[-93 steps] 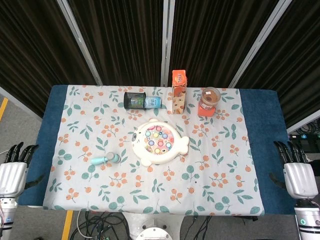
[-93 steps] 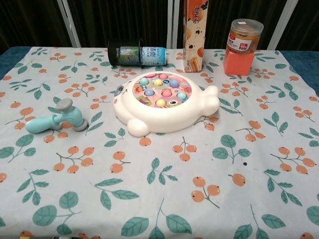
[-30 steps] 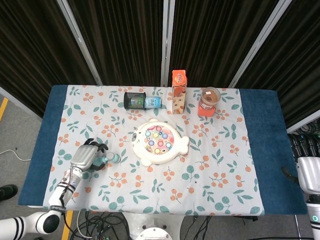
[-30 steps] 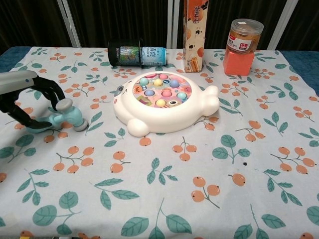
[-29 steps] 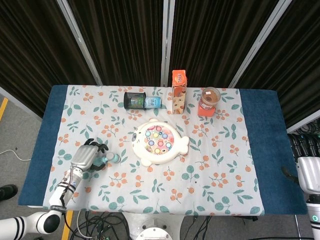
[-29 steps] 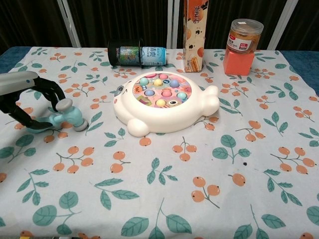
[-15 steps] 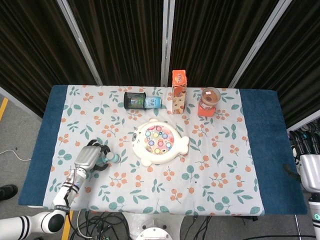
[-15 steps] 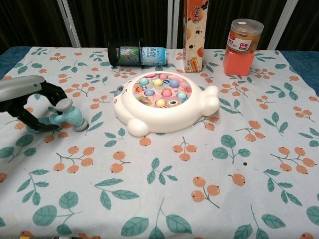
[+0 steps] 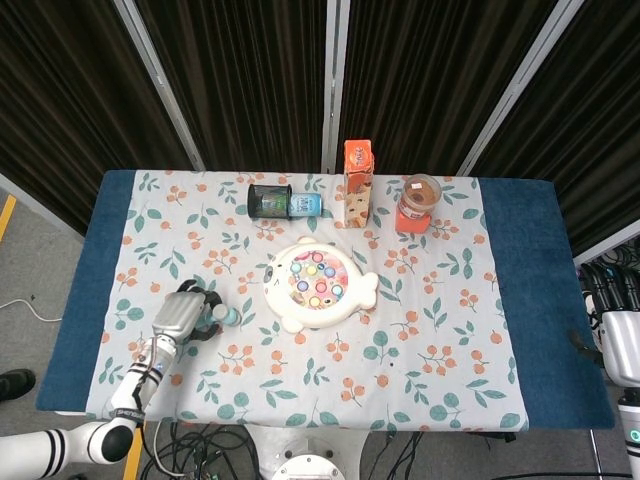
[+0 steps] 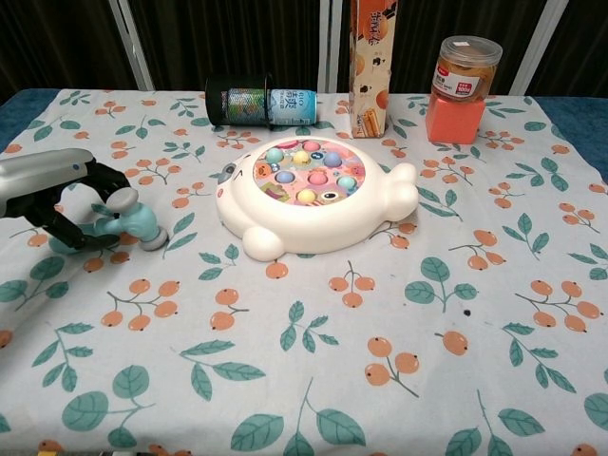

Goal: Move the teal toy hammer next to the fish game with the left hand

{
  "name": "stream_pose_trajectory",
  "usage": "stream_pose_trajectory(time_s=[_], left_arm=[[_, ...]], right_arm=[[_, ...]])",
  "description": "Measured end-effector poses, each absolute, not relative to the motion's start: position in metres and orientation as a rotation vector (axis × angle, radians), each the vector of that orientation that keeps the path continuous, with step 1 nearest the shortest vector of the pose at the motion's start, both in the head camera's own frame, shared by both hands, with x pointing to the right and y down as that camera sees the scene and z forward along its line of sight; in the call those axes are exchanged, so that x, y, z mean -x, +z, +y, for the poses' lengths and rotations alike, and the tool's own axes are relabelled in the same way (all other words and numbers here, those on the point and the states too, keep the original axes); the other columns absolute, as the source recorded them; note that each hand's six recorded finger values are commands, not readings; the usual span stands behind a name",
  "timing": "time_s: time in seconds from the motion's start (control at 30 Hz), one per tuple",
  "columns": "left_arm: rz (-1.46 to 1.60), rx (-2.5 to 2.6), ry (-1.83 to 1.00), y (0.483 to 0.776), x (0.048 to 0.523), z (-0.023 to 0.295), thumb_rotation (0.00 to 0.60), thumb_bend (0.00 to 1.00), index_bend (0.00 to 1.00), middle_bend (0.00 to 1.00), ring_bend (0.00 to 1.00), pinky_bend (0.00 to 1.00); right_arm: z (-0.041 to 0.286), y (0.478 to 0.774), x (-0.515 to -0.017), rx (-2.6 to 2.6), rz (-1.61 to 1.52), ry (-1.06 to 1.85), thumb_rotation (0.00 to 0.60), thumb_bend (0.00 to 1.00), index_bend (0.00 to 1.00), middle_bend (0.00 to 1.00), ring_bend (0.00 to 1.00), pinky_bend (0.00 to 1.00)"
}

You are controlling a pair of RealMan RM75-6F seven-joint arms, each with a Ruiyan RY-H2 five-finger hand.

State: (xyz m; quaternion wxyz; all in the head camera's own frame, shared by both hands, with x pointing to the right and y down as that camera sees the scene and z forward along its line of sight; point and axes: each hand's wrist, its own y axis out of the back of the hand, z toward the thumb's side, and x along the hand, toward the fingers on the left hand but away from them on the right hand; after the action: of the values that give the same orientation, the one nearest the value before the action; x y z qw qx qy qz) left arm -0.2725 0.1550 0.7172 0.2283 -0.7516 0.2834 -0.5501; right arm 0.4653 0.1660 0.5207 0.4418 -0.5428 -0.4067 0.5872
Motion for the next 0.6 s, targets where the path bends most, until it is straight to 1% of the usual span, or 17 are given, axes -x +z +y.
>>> stream_pose_trajectory(time_s=[0.2,0.4,0.6], left_arm=[[0.777,2.075,-1.507,0.7162,0.2703,0.1547,0.6,0.35,0.43,0.42,0.27,0.11],[0.792,2.066,-1.504,0.7176,0.2696,0.1536,0.6,0.36,0.46,0.44,0.29,0.15],[0.808,2.059,-1.497,0.7184,0.2693,0.1529,0.6,0.38,0.51,0.47,0.32,0.25]], right_arm=[[0.1663,0.5216,-0.4665,1.348,-1.013,1.461,0.6,0.1,0.0,0.11,0.0,0.01],[0.1675,0.5219,-0.4679,1.349,-1.016,1.465,0.6,0.1,0.0,0.11,0.0,0.01],[0.1684,0.5233,-0.4684,1.353,-1.017,1.469,0.6,0.1,0.0,0.11,0.0,0.01]])
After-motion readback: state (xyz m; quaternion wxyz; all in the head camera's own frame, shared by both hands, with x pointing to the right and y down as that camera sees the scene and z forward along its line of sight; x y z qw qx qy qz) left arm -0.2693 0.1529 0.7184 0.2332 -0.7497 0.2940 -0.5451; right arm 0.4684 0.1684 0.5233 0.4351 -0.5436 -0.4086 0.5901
